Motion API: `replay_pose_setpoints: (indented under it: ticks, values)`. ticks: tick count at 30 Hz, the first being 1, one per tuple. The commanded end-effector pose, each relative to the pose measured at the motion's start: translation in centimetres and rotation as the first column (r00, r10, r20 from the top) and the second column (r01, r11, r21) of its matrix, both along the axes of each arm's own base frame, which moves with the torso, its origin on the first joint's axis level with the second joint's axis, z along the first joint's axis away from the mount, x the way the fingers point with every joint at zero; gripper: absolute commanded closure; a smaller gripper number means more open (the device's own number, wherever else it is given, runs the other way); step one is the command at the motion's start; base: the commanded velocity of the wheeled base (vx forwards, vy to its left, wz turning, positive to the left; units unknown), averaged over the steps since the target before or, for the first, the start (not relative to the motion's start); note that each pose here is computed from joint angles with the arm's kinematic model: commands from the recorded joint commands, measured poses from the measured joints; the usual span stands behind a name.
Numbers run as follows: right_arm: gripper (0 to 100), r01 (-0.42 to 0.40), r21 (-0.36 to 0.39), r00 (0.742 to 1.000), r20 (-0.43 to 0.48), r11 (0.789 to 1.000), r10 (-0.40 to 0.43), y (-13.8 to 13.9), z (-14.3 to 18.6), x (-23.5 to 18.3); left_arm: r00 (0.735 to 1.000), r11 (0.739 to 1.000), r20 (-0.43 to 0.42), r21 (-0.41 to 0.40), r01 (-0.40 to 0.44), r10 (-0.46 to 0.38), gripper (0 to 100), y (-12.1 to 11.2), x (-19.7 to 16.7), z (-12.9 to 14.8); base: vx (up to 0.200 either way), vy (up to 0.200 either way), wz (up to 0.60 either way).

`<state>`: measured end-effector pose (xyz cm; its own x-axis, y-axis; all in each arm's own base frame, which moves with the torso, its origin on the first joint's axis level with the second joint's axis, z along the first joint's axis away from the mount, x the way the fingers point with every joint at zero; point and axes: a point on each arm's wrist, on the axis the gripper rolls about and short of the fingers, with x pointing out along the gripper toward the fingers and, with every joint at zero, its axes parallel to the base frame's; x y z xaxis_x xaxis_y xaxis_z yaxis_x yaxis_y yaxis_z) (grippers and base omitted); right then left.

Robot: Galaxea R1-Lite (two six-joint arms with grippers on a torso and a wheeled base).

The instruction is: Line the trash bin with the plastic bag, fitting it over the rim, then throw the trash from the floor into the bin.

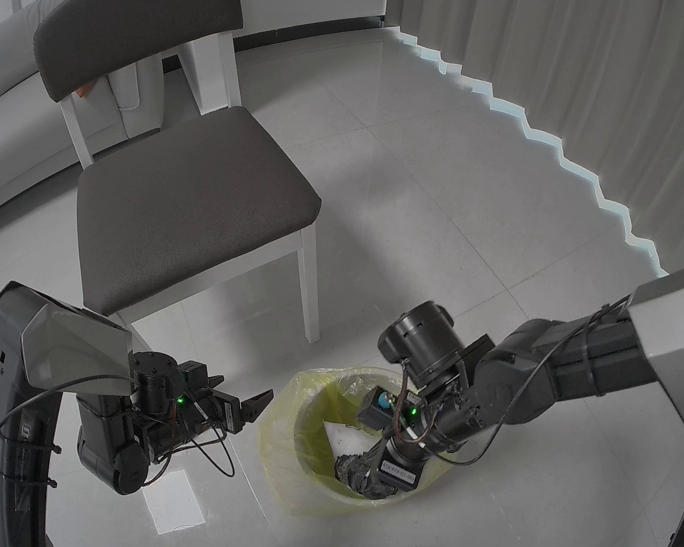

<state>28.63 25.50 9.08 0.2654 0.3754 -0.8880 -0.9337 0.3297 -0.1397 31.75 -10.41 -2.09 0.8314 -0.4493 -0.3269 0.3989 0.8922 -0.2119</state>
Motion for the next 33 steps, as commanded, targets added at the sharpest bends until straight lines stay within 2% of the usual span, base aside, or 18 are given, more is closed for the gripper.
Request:
replay_pose_setpoints:
  ticks: [1,6,12,17,21,24,30,33]
  values:
    - [100,-0.035,-0.042,0.998,-0.045,0.999,0.033,1.1,-2.2,-0.7,1.0,1.0,0.015,-0.007,0.003,-0.002,0,0.0,0.1,0.1,0.0,0.0,0.0]
    - [100,0.017,-0.014,1.0,-0.023,1.0,-0.018,0.4,-2.0,1.5,1.0,1.0,0.009,-0.009,0.003,-0.003,0,-0.2,0.1,-0.1,0.0,0.0,0.0]
    - [100,0.117,0.0,0.993,-0.035,0.993,-0.117,-1.6,-4.0,6.3,1.0,1.0,0.006,-0.007,0.006,-0.006,0,-0.3,0.0,-0.3,0.0,0.0,0.0]
    - [100,0.185,-0.027,0.98,-0.063,0.982,-0.187,-4.3,-5.6,8.0,1.0,1.0,0.003,-0.006,0.009,-0.009,0,-0.4,0.1,-0.5,0.0,0.0,0.0]
    - [100,0.215,-0.02,0.975,-0.062,0.976,-0.216,-5.4,-5.4,8.6,1.0,1.0,-0.011,-0.003,0.014,-0.014,0,-0.6,0.1,-1.0,0.0,0.0,0.0]
    - [100,0.186,-0.012,0.981,-0.055,0.983,-0.186,-4.2,-5.1,8.1,1.0,1.0,-0.017,-0.003,0.015,-0.015,0,-0.7,0.1,-1.2,0.0,0.0,0.0]
    - [100,0.068,0.011,0.997,-0.041,0.998,-0.068,0.5,-5.0,5.9,1.0,1.0,-0.025,0.001,0.016,-0.016,0,-0.6,-0.1,-1.4,0.0,0.0,0.0]
    - [100,0.045,0.022,0.998,-0.033,0.999,-0.044,2.6,-6.4,6.3,0.999,1.0,-0.029,0.001,0.015,-0.015,0,-0.6,-0.2,-1.4,0.0,0.0,0.0]
